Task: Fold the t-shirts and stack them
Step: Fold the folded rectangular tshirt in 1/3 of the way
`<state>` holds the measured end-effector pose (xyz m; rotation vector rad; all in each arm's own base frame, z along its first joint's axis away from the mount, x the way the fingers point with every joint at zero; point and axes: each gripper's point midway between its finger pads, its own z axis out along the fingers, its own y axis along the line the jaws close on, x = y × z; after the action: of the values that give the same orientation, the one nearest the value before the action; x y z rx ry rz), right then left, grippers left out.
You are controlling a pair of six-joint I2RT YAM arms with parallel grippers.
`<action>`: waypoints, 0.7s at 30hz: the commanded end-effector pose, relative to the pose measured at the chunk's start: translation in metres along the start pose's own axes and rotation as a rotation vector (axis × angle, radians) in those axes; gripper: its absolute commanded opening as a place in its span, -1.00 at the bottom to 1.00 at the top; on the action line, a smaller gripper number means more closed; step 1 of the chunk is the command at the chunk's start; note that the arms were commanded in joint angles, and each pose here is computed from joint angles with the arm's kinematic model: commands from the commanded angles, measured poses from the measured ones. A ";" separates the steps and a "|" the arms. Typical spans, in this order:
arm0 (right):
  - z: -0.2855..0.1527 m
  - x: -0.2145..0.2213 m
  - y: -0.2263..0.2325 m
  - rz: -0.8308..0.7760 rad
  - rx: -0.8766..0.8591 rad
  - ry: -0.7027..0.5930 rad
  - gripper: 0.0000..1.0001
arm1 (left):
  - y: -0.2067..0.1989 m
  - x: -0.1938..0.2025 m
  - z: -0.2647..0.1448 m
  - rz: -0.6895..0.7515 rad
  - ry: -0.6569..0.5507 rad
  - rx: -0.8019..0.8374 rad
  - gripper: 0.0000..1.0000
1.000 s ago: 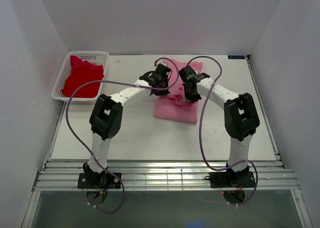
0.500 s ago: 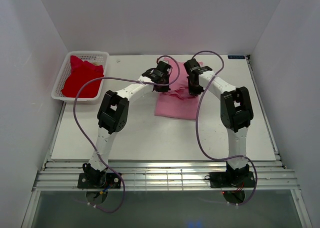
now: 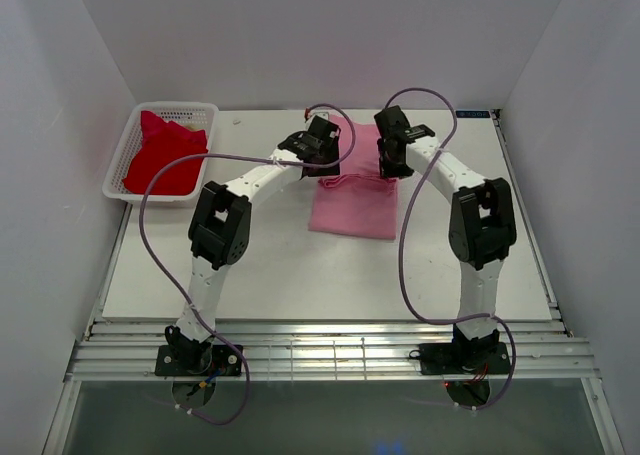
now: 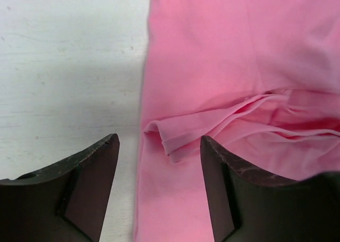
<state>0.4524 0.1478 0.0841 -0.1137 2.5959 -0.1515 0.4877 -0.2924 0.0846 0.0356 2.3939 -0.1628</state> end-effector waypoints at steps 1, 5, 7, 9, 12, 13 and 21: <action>-0.065 -0.046 -0.001 0.016 -0.096 -0.190 -0.17 | -0.009 -0.067 -0.074 -0.079 -0.195 0.051 0.47; -0.061 -0.021 0.020 0.007 -0.203 -0.121 -0.30 | -0.039 -0.033 -0.085 -0.069 -0.161 0.135 0.13; -0.052 -0.007 0.034 0.010 -0.275 -0.080 -0.80 | -0.067 -0.010 -0.089 -0.051 -0.122 0.203 -0.70; -0.045 0.003 0.045 0.013 -0.327 -0.049 -0.85 | -0.080 0.021 -0.084 -0.060 -0.056 0.237 -1.00; -0.037 0.008 0.067 0.025 -0.422 -0.013 -0.85 | -0.101 0.065 -0.077 -0.056 0.031 0.295 -1.00; -0.031 0.011 0.073 0.028 -0.445 0.007 -0.85 | -0.106 0.074 -0.075 -0.056 0.052 0.314 -1.00; -0.018 0.005 0.096 0.046 -0.537 0.030 -0.84 | -0.099 0.136 -0.047 0.002 0.155 0.303 -1.00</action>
<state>0.4172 0.2197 0.0586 -0.2342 2.6922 0.4281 0.3442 -0.3835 0.0274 0.2068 2.5417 -0.4829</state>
